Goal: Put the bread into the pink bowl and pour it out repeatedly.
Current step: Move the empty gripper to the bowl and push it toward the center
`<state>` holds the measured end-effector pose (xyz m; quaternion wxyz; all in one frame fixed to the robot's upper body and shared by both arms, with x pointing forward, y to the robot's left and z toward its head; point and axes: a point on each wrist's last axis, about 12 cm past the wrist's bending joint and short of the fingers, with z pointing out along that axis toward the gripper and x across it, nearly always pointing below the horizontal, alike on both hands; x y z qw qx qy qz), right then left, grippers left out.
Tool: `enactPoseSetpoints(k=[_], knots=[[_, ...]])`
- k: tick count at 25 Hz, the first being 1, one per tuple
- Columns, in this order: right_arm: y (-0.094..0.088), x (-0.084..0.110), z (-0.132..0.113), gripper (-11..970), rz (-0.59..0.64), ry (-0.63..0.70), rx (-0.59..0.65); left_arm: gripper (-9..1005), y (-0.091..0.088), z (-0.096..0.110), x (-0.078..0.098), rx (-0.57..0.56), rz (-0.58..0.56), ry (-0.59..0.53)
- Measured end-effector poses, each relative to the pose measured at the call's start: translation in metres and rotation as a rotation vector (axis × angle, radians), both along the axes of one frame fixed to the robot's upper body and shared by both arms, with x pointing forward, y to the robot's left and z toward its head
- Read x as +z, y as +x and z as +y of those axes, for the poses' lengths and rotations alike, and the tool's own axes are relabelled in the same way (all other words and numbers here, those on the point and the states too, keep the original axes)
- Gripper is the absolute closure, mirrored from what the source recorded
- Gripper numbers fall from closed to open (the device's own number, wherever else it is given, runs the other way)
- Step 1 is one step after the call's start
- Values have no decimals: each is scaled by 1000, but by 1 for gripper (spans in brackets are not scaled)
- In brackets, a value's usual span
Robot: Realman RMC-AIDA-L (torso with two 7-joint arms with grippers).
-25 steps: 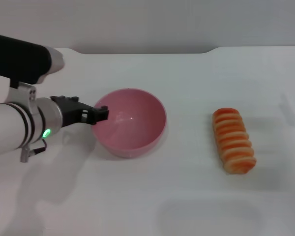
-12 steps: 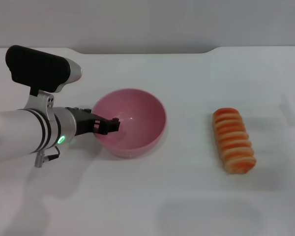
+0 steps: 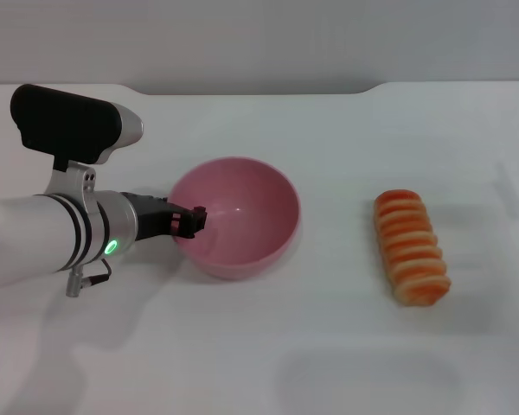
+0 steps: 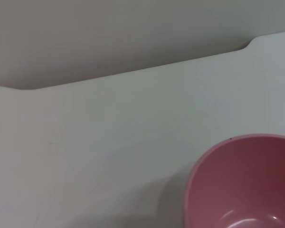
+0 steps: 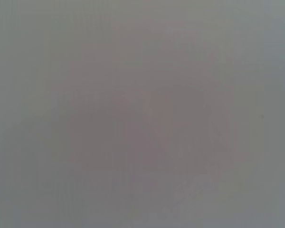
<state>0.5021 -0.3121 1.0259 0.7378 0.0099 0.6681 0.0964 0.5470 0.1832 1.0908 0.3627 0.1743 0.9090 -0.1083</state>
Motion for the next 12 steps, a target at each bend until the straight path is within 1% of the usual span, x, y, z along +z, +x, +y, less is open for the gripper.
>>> enactPoseSetpoints(k=[1,11,12], knots=[[0,0,0,169,-1,0,0,431,0,-2,0,-7,0,1],[1,1,-1,170,-2,-1,-1,706,1,-5,2,-17,-11,-5],[1,1,-1,170,-2,-1,-1,747,1,-6,3,-18,-13,-5]])
